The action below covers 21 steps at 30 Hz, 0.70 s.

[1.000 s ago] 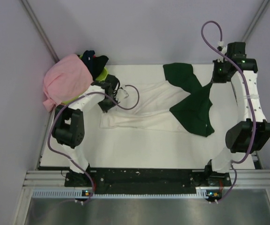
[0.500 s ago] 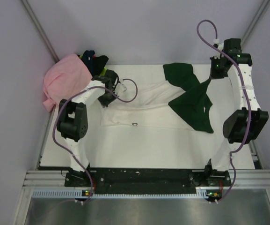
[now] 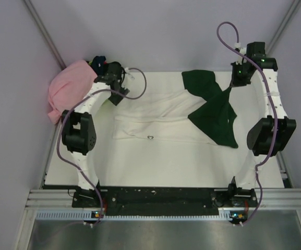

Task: Fold and stack the t-shirts
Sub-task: Fold the flattened tshirt in 1/3 of the way

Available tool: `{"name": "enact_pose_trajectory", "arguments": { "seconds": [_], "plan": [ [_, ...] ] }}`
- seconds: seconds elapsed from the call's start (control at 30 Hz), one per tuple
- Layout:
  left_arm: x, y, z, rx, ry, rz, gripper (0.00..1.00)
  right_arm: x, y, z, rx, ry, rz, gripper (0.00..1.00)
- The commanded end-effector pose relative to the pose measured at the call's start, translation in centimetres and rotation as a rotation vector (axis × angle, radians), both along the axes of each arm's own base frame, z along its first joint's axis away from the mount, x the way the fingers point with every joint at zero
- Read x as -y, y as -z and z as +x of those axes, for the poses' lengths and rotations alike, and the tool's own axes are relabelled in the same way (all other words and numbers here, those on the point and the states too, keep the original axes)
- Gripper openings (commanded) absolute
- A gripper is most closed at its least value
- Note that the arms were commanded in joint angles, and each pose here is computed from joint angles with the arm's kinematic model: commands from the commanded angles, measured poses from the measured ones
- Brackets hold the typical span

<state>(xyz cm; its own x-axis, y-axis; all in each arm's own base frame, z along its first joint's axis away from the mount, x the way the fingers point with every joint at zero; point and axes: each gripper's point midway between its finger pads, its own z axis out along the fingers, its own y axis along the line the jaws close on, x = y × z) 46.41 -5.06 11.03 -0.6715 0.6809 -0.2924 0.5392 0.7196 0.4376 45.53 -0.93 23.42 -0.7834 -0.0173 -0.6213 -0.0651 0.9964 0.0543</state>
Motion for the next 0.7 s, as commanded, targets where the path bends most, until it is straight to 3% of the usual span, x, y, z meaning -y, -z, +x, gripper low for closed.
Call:
{"name": "enact_pose_trajectory", "arguments": {
  "seconds": [0.0,0.07,0.1,0.17,0.3,0.53,0.6,0.67],
  "plan": [
    [2.4,-9.0,0.7,0.184,0.143,-0.166,0.63,-1.6,-2.4,1.7,0.093,-0.030,0.032,0.00],
    [6.3,-6.3,-4.5,0.069,0.424,-0.162,0.54,-1.9,-2.3,1.8,0.093,-0.036,0.035,0.00],
    [6.7,-3.1,-7.9,-0.018,0.526,-0.122,0.53,-2.0,-2.2,1.8,0.089,-0.036,0.037,0.00],
    [6.3,-0.5,-10.7,-0.069,0.644,-0.038,0.53,-2.0,-2.0,1.9,0.086,-0.034,0.035,0.00],
    [4.0,3.0,-12.1,-0.165,0.632,0.051,0.59,-2.0,-1.8,1.7,0.080,-0.035,0.037,0.00],
    [4.2,6.5,-12.0,-0.210,0.617,0.047,0.59,-2.2,-1.7,1.3,0.076,-0.041,0.044,0.00],
    [4.1,7.6,-12.7,-0.249,0.607,0.034,0.52,-2.1,-1.9,1.1,0.079,-0.041,0.038,0.00],
    [3.4,8.5,-13.3,-0.277,0.590,0.049,0.22,-1.8,-2.1,0.9,0.085,-0.031,0.020,0.00]
  ]
}}
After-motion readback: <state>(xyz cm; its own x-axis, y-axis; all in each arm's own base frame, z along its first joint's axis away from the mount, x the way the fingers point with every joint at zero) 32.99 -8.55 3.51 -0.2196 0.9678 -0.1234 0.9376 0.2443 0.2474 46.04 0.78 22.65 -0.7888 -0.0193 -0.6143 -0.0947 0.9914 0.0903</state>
